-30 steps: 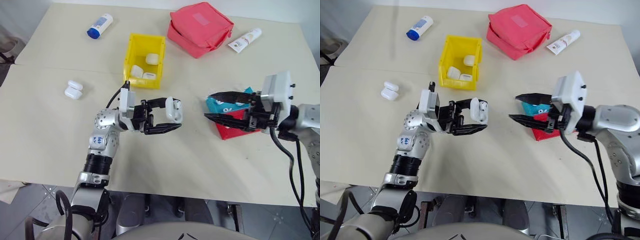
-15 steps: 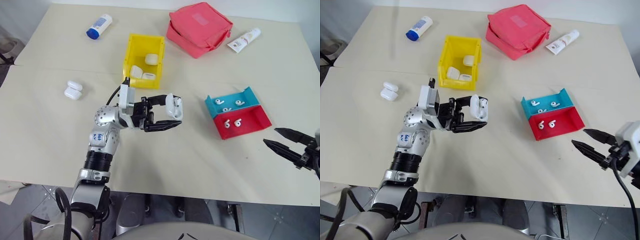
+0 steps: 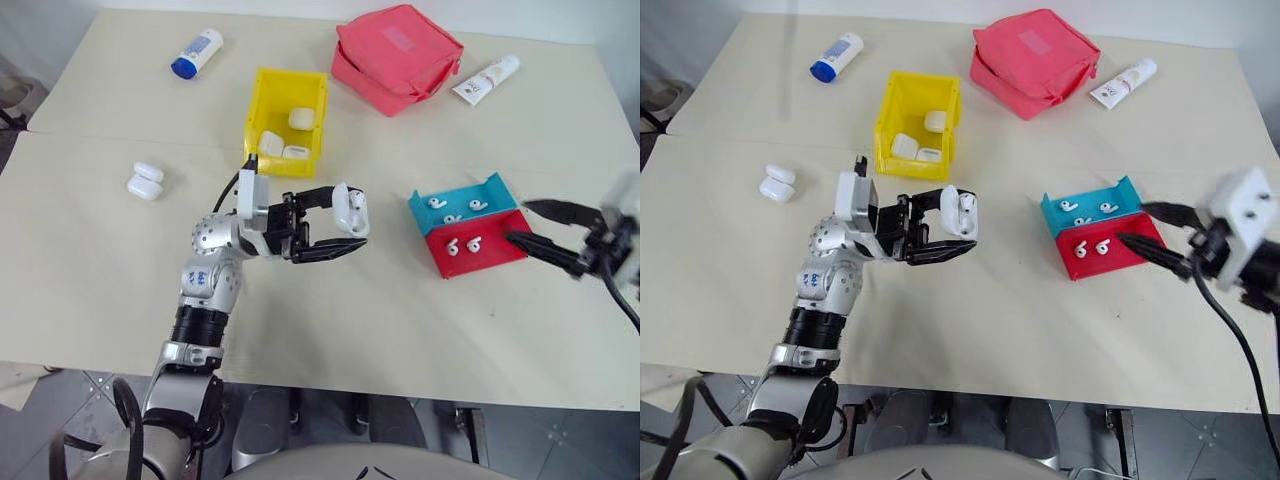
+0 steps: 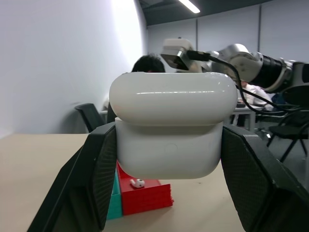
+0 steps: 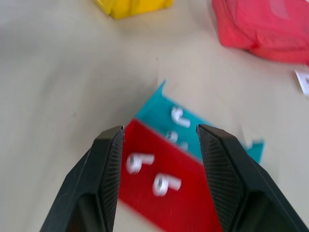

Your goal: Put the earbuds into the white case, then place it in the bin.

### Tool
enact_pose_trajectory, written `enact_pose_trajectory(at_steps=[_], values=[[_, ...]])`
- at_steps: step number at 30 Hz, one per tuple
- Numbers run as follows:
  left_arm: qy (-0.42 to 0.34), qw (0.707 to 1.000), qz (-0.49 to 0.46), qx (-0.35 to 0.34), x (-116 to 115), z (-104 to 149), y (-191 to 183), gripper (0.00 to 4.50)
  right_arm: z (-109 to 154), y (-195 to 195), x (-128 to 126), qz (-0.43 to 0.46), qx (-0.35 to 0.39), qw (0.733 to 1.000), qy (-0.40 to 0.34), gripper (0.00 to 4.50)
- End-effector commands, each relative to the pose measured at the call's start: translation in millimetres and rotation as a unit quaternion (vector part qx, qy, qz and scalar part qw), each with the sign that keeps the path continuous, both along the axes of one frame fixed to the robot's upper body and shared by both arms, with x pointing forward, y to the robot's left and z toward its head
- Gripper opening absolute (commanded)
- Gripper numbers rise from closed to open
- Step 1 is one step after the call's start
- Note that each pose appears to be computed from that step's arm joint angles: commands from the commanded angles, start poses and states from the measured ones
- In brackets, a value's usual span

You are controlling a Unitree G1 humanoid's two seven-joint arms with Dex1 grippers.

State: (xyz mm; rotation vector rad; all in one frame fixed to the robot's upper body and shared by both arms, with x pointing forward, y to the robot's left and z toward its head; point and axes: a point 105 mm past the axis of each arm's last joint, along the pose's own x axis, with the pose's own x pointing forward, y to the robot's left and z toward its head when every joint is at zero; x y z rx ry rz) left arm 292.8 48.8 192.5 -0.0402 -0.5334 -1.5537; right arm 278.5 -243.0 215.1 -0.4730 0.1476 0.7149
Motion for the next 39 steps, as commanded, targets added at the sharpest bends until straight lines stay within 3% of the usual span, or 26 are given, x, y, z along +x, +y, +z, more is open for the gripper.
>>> enact_pose_trajectory(at_steps=[1,4,16,26,39], values=[[-0.023,1.000,0.010,-0.013,-7,7,-1,2.80,0,-2,22,-0.014,-0.043,0.999,0.024,2.50],[-0.022,0.999,0.034,-0.020,-10,4,4,2.80,0,6,48,-0.009,-0.091,0.995,0.048,2.50],[-0.016,0.996,0.078,-0.029,-22,-2,9,2.80,-12,25,100,0.020,-0.211,0.964,0.163,2.50],[-0.011,0.999,0.049,-0.013,-40,-9,5,2.80,-22,42,116,0.050,-0.254,0.947,0.190,2.50],[-0.010,0.998,0.057,-0.005,-46,-8,9,2.80,-37,58,134,0.058,-0.268,0.942,0.194,2.50]])
